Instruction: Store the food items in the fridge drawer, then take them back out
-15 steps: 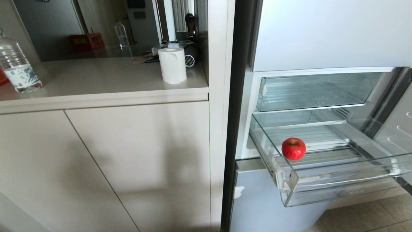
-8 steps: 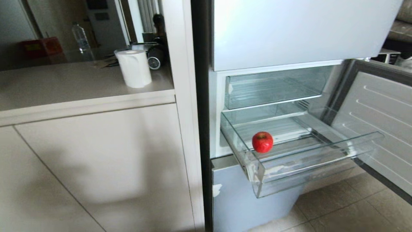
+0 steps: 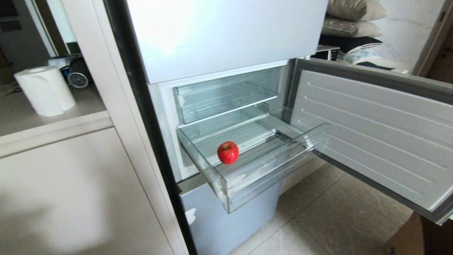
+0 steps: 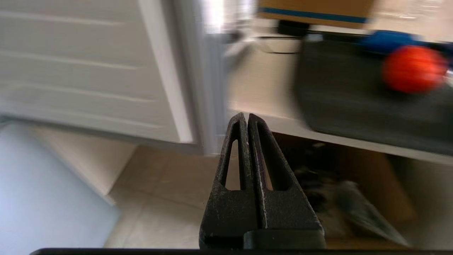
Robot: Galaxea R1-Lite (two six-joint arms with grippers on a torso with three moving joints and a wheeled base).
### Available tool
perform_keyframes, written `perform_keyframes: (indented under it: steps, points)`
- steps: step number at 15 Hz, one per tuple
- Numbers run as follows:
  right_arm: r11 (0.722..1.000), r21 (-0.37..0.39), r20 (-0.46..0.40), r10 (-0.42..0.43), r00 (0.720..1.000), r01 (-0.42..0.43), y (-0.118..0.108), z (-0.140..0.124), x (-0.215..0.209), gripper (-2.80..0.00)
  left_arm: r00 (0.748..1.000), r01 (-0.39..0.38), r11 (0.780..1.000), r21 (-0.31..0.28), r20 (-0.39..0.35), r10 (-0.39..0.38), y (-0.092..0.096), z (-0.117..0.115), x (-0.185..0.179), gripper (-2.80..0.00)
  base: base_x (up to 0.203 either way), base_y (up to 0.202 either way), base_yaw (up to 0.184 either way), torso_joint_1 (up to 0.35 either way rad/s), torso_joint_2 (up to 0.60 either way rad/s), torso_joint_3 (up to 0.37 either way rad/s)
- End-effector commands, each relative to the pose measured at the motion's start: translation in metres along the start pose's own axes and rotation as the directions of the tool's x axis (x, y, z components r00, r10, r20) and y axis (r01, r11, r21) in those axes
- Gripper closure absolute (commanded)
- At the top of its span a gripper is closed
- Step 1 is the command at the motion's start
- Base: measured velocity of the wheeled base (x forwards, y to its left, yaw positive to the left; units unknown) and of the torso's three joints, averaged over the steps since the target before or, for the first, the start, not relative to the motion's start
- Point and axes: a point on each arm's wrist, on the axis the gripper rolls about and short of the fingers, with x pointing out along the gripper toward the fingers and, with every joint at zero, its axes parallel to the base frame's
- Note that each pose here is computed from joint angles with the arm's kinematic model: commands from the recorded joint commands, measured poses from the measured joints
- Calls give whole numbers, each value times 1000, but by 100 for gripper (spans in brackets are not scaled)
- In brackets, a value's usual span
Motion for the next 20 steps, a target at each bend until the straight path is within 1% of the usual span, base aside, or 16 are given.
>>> perform_keyframes:
  steps: [1, 3, 5, 7, 9, 11, 12, 14, 17, 19, 20]
  points:
    - [1000, 7, 7, -16, 1000, 16, -8, 1, -2, 0, 1000, -1, 1000, 0, -2, 1, 0, 0, 0, 0, -4, 4, -180, -2, -1, 4]
    - [999, 14, 0, -29, 1000, 29, -12, 3, -1, 0, 1000, -1, 1000, 0, -2, 1, 0, 0, 0, 0, -1, 6, -167, 1, 1, 0]
    - [995, 31, -16, -97, 995, 97, -24, 8, 4, 0, 1000, -1, 1000, 0, -2, 1, 0, 0, 0, 0, 3, 9, -116, 4, 5, 5]
    - [985, 67, -68, -156, 985, 161, -41, 17, 16, 0, 1000, -1, 1000, 0, -2, 1, 0, 0, 0, 0, 0, 0, 0, 0, 0, 0]
    - [978, 100, -124, -169, 978, 182, -57, 20, 33, 0, 1000, -1, 1000, 0, -2, 1, 0, 0, 0, 0, 0, 0, 0, 0, 0, 0]
    - [977, 112, -156, -162, 974, 181, -73, 25, 54, 0, 1000, -1, 1000, 0, -2, 1, 0, 0, 0, 0, 0, 0, 0, 0, 0, 0]
    - [980, 109, -168, -149, 974, 169, -80, 26, 64, 0, 1000, -1, 1000, 0, -2, 1, 0, 0, 0, 0, 0, 0, 0, 0, 0, 0]
    - [994, 67, -190, -73, 979, 87, -93, 23, 84, 0, 1000, -1, 1000, 0, -2, 1, 0, 0, 0, 0, 0, 0, 0, 0, 0, 0]
    - [998, 56, -211, 34, 977, -23, -102, 11, 118, 0, 1000, -1, 1000, 0, -2, 1, 0, 0, 0, 0, 0, 0, 0, 0, 0, 0]
    - [996, 64, -232, 70, 970, -57, -109, 2, 144, 0, 1000, -1, 1000, 0, -2, 1, 0, 0, 0, 0, 0, 0, 0, 0, 0, 0]
    - [996, 65, -241, 72, 968, -58, -112, -2, 157, 0, 1000, -1, 1000, 0, -2, 1, 0, 0, 0, 0, 0, 0, 0, 0, 0, 0]
